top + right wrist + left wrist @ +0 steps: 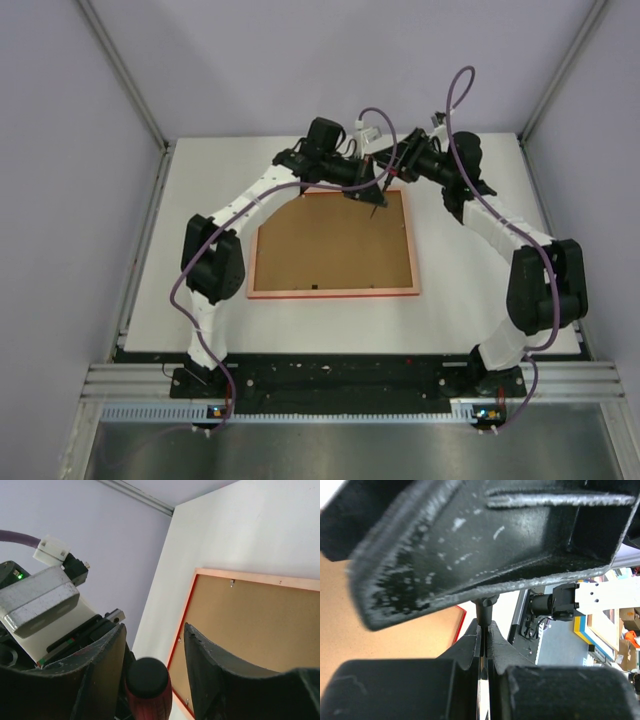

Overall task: Take the photo out of the frame
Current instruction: Release the photo frame item from the photo frame.

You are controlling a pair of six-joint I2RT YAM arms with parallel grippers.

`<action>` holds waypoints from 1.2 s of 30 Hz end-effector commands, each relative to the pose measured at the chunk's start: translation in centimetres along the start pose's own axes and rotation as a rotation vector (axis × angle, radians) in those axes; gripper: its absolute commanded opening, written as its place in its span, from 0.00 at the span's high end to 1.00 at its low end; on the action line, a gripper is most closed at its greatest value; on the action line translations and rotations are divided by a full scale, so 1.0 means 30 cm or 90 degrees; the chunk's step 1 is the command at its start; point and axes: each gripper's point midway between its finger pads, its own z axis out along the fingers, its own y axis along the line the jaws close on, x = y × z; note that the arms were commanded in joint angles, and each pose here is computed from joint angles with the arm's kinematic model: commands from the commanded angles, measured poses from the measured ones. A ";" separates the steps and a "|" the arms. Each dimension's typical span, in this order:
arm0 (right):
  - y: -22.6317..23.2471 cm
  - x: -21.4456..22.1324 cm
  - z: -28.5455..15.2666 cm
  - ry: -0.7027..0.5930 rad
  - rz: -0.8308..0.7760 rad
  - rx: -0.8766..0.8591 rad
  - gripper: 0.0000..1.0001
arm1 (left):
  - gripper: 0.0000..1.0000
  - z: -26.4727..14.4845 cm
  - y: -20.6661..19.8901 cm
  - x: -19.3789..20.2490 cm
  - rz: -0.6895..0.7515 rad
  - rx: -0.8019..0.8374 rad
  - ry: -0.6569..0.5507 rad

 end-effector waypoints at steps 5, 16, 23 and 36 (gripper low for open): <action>0.085 -0.046 0.038 -0.008 -0.021 -0.054 0.71 | 1.00 0.001 -0.079 -0.016 0.042 0.033 -0.007; 0.086 -0.067 0.015 -0.020 -0.062 -0.013 1.00 | 0.58 -0.016 -0.061 -0.028 0.053 -0.001 -0.016; 0.043 -0.120 0.006 -0.035 -0.137 0.071 1.00 | 0.02 -0.100 -0.051 -0.076 0.070 -0.043 -0.047; -0.296 -0.203 0.056 0.030 -0.337 0.301 1.00 | 0.02 -0.693 0.372 -0.090 0.026 -0.426 -0.160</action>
